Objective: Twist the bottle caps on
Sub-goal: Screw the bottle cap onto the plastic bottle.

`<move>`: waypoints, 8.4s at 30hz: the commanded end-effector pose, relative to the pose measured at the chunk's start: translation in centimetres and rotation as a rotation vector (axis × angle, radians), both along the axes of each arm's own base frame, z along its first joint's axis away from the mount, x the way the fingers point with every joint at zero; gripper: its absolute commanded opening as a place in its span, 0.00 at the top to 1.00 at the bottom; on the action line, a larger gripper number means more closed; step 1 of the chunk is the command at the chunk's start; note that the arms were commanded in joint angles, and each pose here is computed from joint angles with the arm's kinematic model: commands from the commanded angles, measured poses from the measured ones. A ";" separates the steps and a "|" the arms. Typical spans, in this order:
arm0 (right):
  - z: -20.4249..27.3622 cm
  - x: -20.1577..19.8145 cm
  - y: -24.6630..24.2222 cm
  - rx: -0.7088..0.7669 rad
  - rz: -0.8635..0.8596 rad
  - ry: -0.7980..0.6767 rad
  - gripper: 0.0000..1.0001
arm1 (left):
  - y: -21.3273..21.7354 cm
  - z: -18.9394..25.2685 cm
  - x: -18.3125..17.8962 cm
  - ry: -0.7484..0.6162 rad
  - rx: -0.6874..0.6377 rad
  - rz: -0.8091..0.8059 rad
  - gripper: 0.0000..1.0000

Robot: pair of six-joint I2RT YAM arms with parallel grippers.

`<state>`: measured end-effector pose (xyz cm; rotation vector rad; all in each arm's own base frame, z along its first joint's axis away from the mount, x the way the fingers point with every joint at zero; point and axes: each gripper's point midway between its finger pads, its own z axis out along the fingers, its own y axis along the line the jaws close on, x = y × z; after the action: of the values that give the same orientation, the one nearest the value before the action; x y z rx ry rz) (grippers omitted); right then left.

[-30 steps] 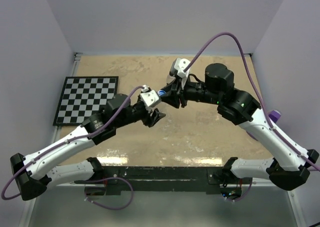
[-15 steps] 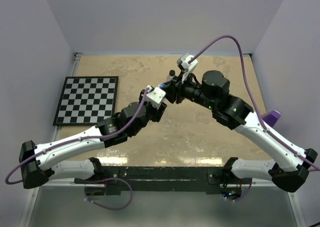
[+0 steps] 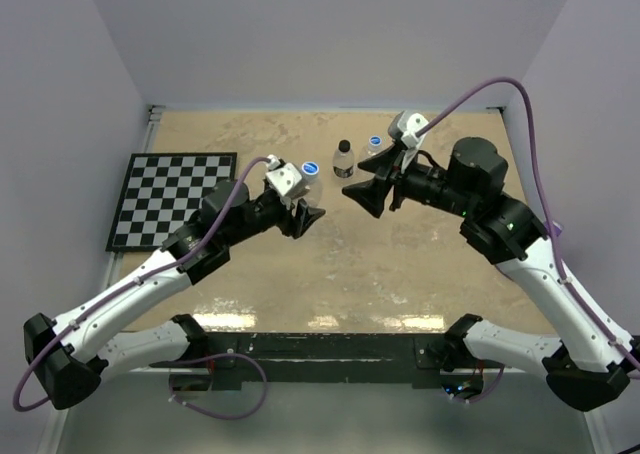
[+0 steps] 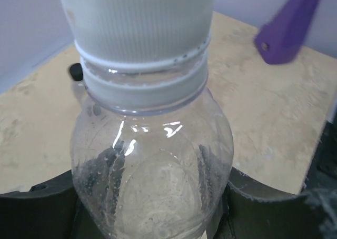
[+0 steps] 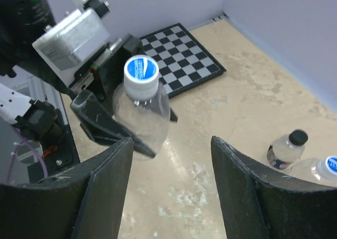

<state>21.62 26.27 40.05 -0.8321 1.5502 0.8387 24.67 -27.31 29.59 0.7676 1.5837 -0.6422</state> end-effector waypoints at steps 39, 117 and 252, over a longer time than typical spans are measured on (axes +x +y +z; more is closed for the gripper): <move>1.9 -6.5 2.7 -0.049 0.642 -0.222 0.46 | -4.2 2.0 -9.7 -0.048 -0.008 -0.787 1.00; -1.2 -7.2 1.8 -0.393 0.567 -0.320 0.41 | -2.4 -2.6 -9.8 0.092 0.260 -0.846 1.00; -6.2 -4.2 2.6 -0.197 0.144 0.275 1.00 | -3.6 1.5 -5.3 -0.244 0.371 0.023 1.00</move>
<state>14.97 27.34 35.39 -1.3247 1.6424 0.8858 16.61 -29.44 25.48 1.3794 1.6036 -0.4002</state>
